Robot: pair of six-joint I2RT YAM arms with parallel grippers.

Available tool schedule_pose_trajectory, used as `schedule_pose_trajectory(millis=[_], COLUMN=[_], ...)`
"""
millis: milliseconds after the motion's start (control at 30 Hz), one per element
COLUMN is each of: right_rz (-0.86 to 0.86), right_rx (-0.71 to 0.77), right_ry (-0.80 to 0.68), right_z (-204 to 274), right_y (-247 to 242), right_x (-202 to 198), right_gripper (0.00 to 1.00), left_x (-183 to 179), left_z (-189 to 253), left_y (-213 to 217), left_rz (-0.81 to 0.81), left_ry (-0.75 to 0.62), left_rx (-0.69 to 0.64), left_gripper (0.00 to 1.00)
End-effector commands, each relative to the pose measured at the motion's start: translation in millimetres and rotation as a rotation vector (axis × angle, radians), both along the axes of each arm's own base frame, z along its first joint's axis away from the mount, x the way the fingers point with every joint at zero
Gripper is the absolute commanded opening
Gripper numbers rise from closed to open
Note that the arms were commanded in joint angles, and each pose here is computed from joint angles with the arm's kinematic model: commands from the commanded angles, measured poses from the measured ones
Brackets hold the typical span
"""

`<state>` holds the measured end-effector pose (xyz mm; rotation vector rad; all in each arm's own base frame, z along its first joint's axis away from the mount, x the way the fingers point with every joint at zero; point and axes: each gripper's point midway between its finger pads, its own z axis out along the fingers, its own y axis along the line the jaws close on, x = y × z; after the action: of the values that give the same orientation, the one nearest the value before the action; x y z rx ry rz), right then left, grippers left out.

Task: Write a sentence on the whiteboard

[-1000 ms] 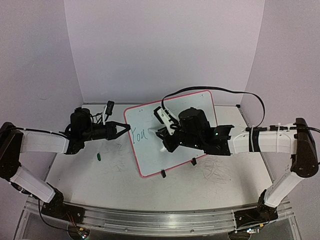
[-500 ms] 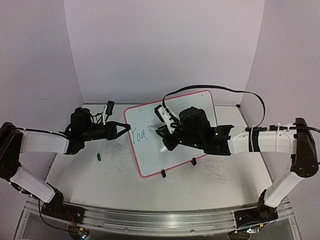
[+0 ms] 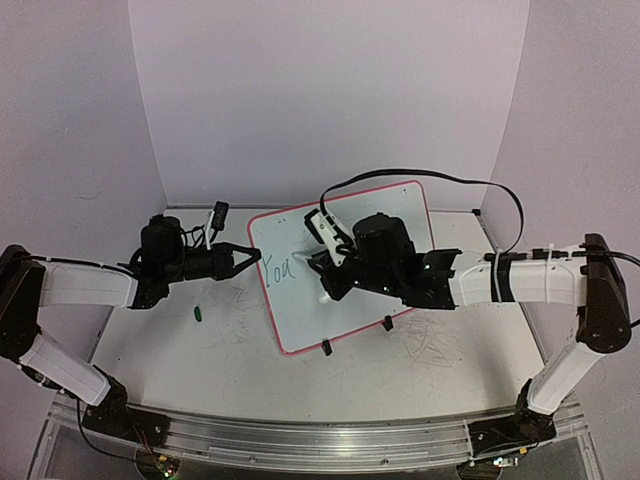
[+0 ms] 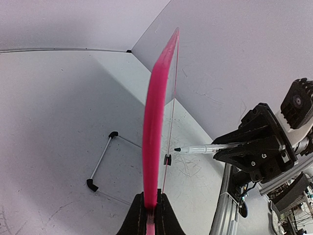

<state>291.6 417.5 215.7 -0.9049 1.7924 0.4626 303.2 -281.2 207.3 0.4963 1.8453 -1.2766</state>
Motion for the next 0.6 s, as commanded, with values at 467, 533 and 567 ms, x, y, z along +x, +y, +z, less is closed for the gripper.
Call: schedule_pose_trajectory(millis=[467,533,567], right_rz=[-0.075,-0.072,-0.068], right_rx=[0.002,-0.007,-0.014], right_ry=[0.011,0.026,0.033], right_z=[-1,-6,-9], right_y=[1,-1,-2], right_x=[13,10,8], right_gripper=[0.00,0.00,0.00], left_x=[-1,-1,-1], left_z=[16,18,17], left_y=[-1,-1,-1], left_rz=[-0.005,-0.005,-0.006], left_ry=[-0.060,-0.063,-0.063], left_rx=[0.002,0.001,0.001], left_gripper=[0.00,0.00,0.00])
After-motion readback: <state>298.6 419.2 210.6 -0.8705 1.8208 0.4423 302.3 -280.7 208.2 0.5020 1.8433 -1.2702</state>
